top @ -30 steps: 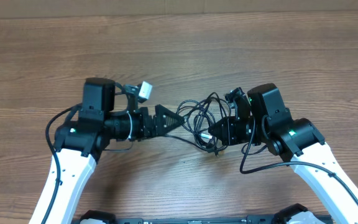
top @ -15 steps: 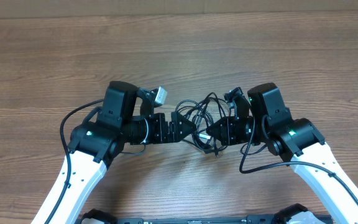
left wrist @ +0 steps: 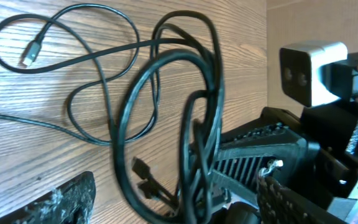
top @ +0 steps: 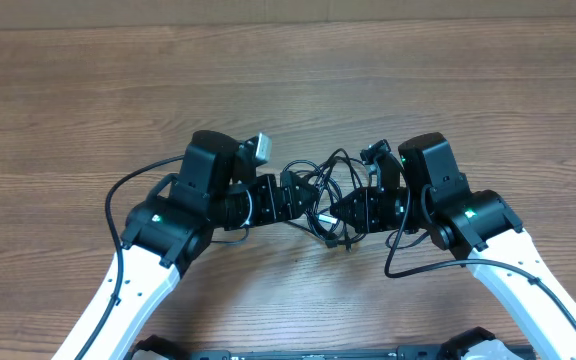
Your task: Untangle cables
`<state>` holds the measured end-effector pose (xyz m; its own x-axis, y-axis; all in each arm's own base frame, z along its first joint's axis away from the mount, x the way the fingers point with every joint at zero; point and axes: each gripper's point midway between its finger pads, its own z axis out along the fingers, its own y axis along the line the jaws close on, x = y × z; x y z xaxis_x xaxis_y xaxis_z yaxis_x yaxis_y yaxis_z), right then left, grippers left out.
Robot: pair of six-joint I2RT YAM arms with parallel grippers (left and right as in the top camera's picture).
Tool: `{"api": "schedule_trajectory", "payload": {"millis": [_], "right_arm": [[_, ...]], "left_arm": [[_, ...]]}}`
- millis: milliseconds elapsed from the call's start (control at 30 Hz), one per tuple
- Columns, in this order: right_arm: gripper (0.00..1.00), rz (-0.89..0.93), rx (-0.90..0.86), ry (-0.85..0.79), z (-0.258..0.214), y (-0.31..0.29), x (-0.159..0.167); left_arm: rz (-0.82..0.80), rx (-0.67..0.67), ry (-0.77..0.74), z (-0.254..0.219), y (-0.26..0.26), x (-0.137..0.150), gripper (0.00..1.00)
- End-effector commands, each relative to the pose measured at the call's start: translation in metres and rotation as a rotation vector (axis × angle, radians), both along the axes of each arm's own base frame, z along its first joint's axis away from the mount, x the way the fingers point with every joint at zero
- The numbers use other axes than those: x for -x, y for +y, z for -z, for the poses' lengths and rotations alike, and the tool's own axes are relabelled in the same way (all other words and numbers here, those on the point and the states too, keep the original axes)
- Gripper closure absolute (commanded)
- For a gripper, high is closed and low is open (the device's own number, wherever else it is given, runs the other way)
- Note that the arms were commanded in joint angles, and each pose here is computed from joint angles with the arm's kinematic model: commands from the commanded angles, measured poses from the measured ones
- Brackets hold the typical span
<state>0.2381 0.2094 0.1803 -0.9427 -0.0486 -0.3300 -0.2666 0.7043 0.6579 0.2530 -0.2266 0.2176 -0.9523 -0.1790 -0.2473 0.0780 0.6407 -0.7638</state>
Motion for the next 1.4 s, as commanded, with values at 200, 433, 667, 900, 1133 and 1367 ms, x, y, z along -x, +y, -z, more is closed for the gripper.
{"api": "schedule_trajectory", "payload": {"millis": [200, 433, 667, 900, 1133, 1367], "right_arm": [[0.96, -0.001, -0.014, -0.001, -0.003, 0.002, -0.001], [0.96, 0.013, 0.009, -0.004, 0.000, -0.002, -0.002], [0.96, 0.054, 0.081, -0.002, 0.010, -0.013, -0.005], [0.96, 0.096, 0.149, -0.011, 0.017, -0.024, -0.010], [0.96, 0.106, 0.164, -0.015, 0.019, -0.026, -0.011], [0.96, 0.110, 0.188, -0.002, 0.022, -0.031, -0.008]], "left_arm": [[0.004, -0.014, 0.076, 0.016, -0.015, 0.003, 0.58], [0.007, -0.021, 0.094, 0.021, -0.016, 0.002, 0.96], [0.004, -0.023, 0.092, 0.022, -0.016, 0.001, 0.96], [0.054, 0.052, 0.144, 0.013, -0.026, 0.012, 0.96], [0.127, 0.222, 0.175, -0.016, -0.033, 0.014, 0.96], [0.117, 0.302, 0.193, -0.028, -0.016, 0.004, 0.96]]}}
